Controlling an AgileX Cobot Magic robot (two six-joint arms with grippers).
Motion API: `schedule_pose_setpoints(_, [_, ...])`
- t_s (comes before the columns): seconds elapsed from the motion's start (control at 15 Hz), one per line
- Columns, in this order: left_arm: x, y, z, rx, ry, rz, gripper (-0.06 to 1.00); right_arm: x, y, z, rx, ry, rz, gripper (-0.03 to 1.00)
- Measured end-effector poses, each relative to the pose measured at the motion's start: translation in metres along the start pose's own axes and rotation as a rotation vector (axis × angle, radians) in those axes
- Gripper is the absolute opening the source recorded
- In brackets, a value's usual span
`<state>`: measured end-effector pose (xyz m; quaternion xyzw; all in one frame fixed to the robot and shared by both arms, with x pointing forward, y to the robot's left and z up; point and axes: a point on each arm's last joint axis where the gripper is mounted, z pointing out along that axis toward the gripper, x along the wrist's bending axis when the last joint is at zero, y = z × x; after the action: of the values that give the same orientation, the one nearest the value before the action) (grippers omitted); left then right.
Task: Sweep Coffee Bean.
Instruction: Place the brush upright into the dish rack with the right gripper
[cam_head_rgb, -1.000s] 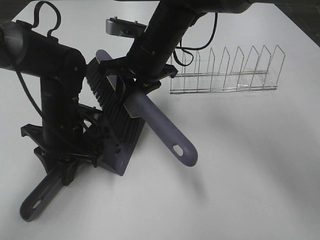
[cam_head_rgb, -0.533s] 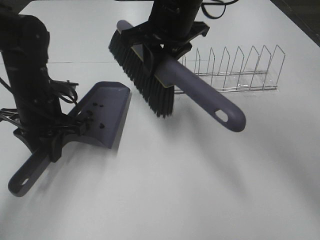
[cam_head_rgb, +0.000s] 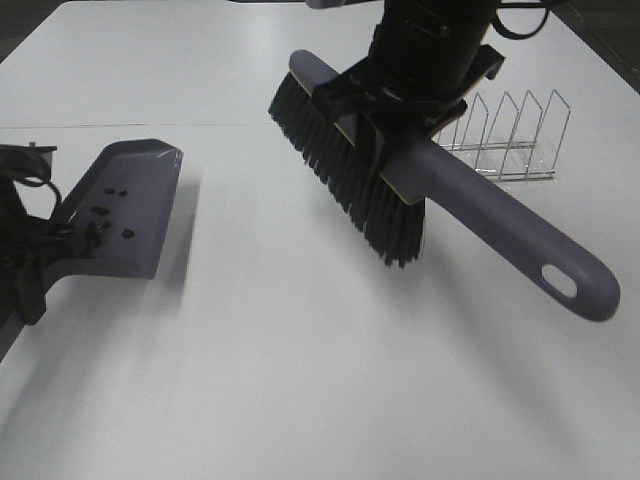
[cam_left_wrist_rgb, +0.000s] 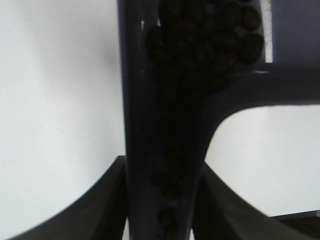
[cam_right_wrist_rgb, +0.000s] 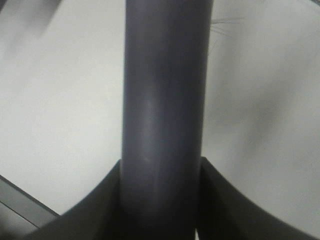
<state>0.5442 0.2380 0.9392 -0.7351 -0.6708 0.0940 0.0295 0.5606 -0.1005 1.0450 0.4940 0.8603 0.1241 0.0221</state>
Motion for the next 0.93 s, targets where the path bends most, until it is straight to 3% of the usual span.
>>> schedule_pose_setpoints(0.07, [0.014,-0.017,0.013,0.018,-0.006,-0.033,0.33,-0.02,-0.023,0.008,-0.003,0.002,0.088,0.31])
schedule_pose_setpoints(0.4, [0.018,-0.025,0.022,-0.005,-0.02,-0.056,0.33,-0.087,-0.079,0.035,0.146,-0.024,0.331,0.31])
schedule_pose_setpoints(0.8, [0.018,-0.024,0.021,-0.021,-0.02,-0.036,0.33,-0.149,-0.091,0.041,0.104,-0.085,0.547,0.31])
schedule_pose_setpoints(0.93, [0.018,-0.024,0.021,-0.025,-0.02,-0.035,0.33,-0.168,-0.075,0.054,0.14,-0.111,0.55,0.31])
